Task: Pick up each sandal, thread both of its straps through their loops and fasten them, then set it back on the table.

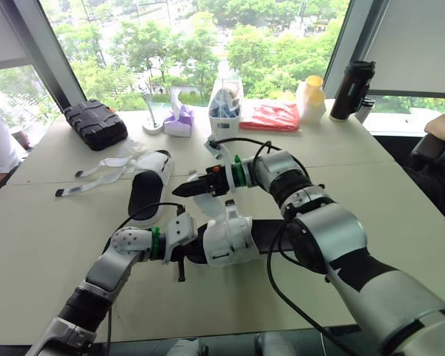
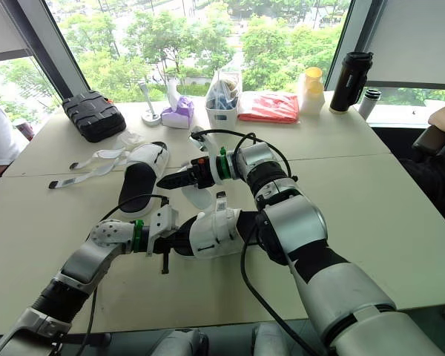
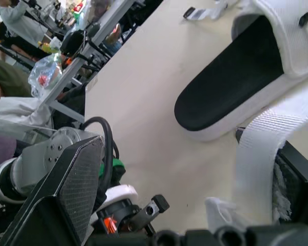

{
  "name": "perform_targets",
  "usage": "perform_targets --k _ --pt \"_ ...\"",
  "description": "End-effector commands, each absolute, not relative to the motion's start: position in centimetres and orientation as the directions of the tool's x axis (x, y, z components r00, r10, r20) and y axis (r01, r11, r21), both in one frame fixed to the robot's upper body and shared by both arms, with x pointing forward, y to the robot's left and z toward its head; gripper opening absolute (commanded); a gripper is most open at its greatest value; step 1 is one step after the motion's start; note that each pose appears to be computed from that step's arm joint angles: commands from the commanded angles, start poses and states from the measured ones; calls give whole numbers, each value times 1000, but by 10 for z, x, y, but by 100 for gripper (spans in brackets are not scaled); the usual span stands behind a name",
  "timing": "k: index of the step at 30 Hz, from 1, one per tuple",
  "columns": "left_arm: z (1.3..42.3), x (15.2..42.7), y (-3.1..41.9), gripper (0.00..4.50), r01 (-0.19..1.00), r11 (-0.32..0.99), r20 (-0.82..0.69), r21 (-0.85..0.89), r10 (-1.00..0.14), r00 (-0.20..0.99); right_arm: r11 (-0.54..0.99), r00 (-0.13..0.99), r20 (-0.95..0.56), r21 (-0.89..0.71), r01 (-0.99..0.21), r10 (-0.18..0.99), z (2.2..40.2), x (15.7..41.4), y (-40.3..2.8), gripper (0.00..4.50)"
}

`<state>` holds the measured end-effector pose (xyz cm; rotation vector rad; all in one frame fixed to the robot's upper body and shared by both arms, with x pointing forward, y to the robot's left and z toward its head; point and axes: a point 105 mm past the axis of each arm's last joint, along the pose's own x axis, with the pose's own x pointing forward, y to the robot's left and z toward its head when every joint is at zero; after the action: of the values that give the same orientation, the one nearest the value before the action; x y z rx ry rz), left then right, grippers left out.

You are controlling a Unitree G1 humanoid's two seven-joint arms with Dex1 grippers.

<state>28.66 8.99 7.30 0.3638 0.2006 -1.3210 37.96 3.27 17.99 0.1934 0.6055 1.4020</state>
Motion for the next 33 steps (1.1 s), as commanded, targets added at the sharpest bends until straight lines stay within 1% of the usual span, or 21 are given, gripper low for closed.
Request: perform_targets --k 1,3,6,8,9,10,11,13,14,18,21,25,30,33 --pt "29 276 98 0 971 235 -480 35 -849 222 139 39 -227 442 -886 973 203 379 44 441" --pt "29 276 98 0 972 234 -480 35 -849 222 136 40 -221 443 -886 975 204 379 45 441" --pt "28 275 97 0 972 233 -480 33 -849 220 133 46 -203 443 -886 978 208 380 45 363" --pt "28 275 98 0 972 233 -480 32 -849 219 128 46 -191 442 -888 980 211 380 44 279" --pt "28 275 98 0 972 233 -480 32 -849 220 124 45 -185 441 -889 982 213 380 43 220" --pt "28 275 98 0 972 234 -480 31 -849 220 118 42 -177 442 -889 983 216 380 42 176" --pt "28 275 98 0 972 234 -481 30 -849 220 109 37 -168 444 -889 985 219 380 40 117" --pt "27 275 98 0 972 234 -481 28 -849 219 91 24 -153 446 -890 988 226 379 35 21" --pt "27 275 98 0 972 234 -481 28 -849 218 82 16 -150 447 -891 988 229 378 31 9" --pt "27 275 98 0 972 232 -481 27 -850 216 63 -4 -149 446 -893 989 235 375 21 9" --pt "28 276 98 0 972 232 -481 25 -850 215 35 -28 -133 448 -893 991 244 364 3 9" --pt "27 278 98 0 972 235 -477 15 -852 214 18 -49 -139 444 -896 989 241 333 -20 9" --pt "27 278 99 0 968 250 -467 -16 -858 214 21 -72 -211 410 -912 975 219 296 -34 9" --pt "28 278 99 0 963 265 -451 -47 -866 216 -25 -124 -256 356 -934 959 204 272 -35 9"
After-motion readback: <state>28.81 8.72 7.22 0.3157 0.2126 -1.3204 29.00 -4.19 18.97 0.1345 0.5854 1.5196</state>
